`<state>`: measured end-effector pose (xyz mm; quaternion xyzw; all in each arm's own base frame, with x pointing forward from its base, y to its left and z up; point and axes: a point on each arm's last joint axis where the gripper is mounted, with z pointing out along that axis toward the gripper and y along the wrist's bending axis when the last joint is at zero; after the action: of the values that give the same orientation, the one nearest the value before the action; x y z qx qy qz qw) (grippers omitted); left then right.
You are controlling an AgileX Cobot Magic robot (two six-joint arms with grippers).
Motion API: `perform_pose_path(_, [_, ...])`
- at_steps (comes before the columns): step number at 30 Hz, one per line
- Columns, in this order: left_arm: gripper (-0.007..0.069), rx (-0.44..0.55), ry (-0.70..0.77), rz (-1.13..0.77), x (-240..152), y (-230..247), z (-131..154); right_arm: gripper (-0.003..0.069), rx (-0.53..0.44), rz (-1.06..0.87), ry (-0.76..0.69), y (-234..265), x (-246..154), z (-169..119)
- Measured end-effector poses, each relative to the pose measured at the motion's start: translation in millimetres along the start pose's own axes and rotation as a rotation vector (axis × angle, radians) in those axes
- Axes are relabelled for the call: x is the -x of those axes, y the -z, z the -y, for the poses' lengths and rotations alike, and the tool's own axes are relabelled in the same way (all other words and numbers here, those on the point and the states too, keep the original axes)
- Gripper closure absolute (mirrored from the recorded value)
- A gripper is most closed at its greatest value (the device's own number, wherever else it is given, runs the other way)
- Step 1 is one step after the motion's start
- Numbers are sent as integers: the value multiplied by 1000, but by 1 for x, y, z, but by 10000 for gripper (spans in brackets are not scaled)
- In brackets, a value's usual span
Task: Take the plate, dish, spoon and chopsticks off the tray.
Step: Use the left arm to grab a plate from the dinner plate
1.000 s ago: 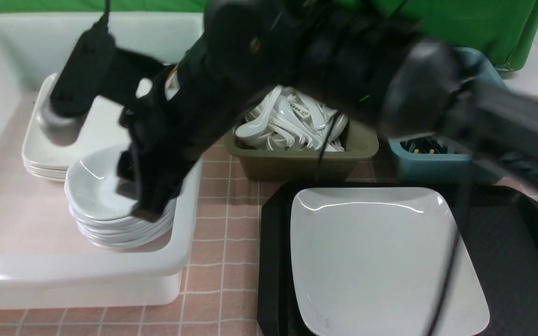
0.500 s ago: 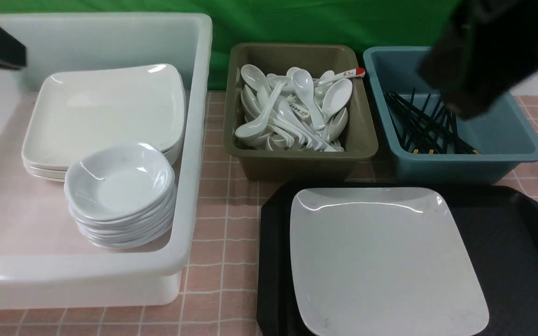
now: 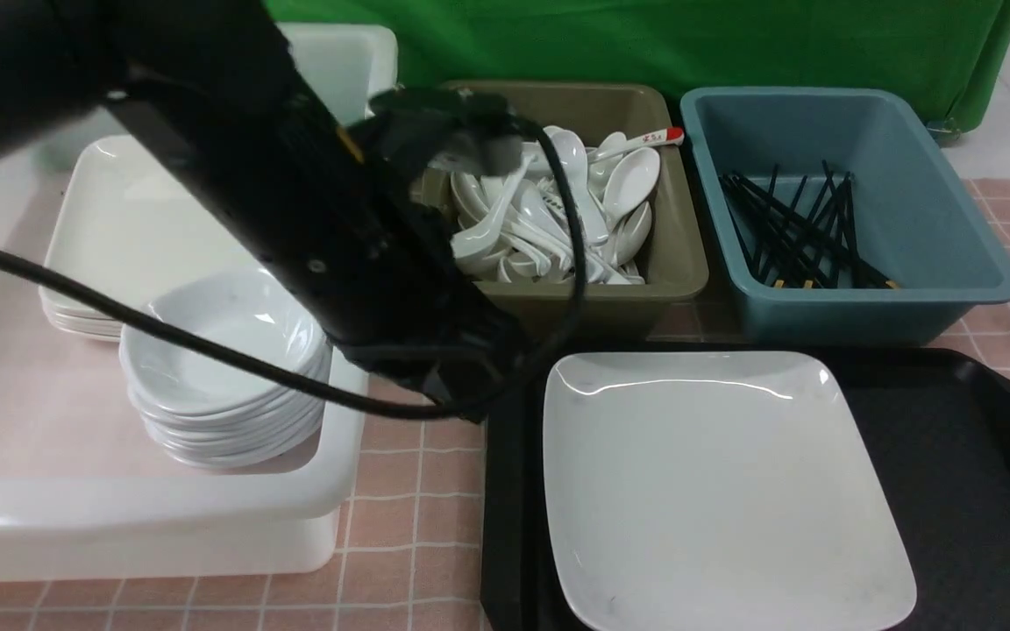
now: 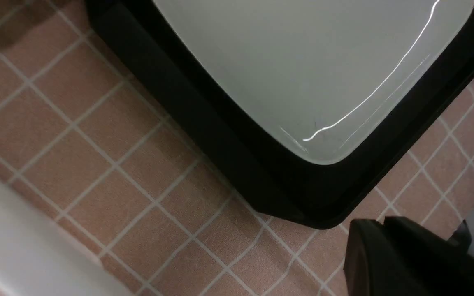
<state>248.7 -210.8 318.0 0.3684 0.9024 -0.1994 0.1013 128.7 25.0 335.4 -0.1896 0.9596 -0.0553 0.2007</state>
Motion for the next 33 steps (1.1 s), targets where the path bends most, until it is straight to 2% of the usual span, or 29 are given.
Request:
perform_pose_path(6, [463,75,-7,-141,3,-45,16,629,11,-73,-36,-23,-23,-7])
perform_pose_path(7, [404,118,15,-191,3,-65,20,629,14,-86,-42,-27,-26,-8])
perform_pose_path(8, [397,121,9,-192,3,-65,21,629,15,-87,-43,-27,-26,-8])
perform_pose_path(9, [341,148,56,-231,3,-83,22,629,19,-91,-52,-29,-28,-9])
perform_pose_path(14, [190,172,138,-288,3,-116,23,629,28,-82,-69,-31,-27,-10])
perform_pose_path(17, [109,180,195,-241,8,-132,21,629,30,-78,-70,-31,-27,-10])
perform_pose_path(23, [71,168,261,-207,11,-149,18,629,30,-65,-71,-31,-26,-10])
perform_pose_path(33, [69,137,320,-204,5,-158,19,629,33,-61,-78,-31,-25,-10])
